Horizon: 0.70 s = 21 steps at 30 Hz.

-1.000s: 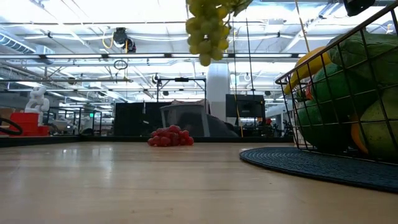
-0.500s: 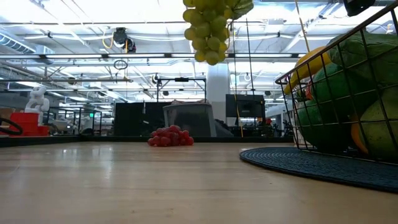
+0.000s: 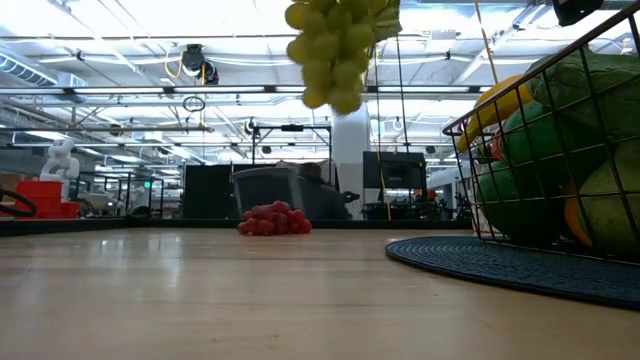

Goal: Build produce basket
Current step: Put the green grapes into the wire basket

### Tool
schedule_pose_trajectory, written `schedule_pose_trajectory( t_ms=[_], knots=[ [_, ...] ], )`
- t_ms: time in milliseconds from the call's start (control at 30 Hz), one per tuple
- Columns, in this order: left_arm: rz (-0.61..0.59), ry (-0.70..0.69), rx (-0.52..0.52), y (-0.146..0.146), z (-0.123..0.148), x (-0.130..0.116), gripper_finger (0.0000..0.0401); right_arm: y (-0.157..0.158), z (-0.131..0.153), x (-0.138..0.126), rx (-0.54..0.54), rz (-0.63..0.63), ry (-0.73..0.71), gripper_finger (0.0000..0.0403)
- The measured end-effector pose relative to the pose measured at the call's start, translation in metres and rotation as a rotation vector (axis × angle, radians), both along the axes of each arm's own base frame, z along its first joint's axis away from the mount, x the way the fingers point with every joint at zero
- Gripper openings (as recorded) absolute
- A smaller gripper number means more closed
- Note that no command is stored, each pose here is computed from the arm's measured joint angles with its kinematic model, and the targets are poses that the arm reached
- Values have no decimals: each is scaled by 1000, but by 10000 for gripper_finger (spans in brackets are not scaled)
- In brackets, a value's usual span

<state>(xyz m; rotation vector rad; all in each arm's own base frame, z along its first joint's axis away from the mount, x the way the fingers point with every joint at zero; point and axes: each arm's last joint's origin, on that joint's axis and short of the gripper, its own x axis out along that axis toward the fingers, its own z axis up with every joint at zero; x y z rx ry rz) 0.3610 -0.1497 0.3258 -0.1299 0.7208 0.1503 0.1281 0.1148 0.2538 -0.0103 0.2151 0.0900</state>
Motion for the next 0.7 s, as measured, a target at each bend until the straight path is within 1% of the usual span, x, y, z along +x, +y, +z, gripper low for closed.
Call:
schedule_pose_trajectory(
  t_ms=[100, 200, 367, 467, 600, 700],
  knots=[
    [-13, -10, -21, -4, -10, 1, 19, 0, 0, 0, 0, 0, 0, 192],
    [-31, -9, -11, -6, -18, 1, 26, 0, 0, 0, 1, 0, -1, 192],
    [-117, 9, 10, -8, -28, 0, 10, 0, 1, 0, 5, 0, -4, 192],
    [-155, 3, 51, -8, -29, 1, 8, 0, 1, 0, 5, 0, -4, 192],
    [-233, 9, 138, -8, -29, 1, 24, 0, 1, 0, 11, 0, -9, 192],
    [-290, 6, 203, -8, -29, 2, 25, 1, 3, 1, 29, -2, -21, 192]
  ],
)
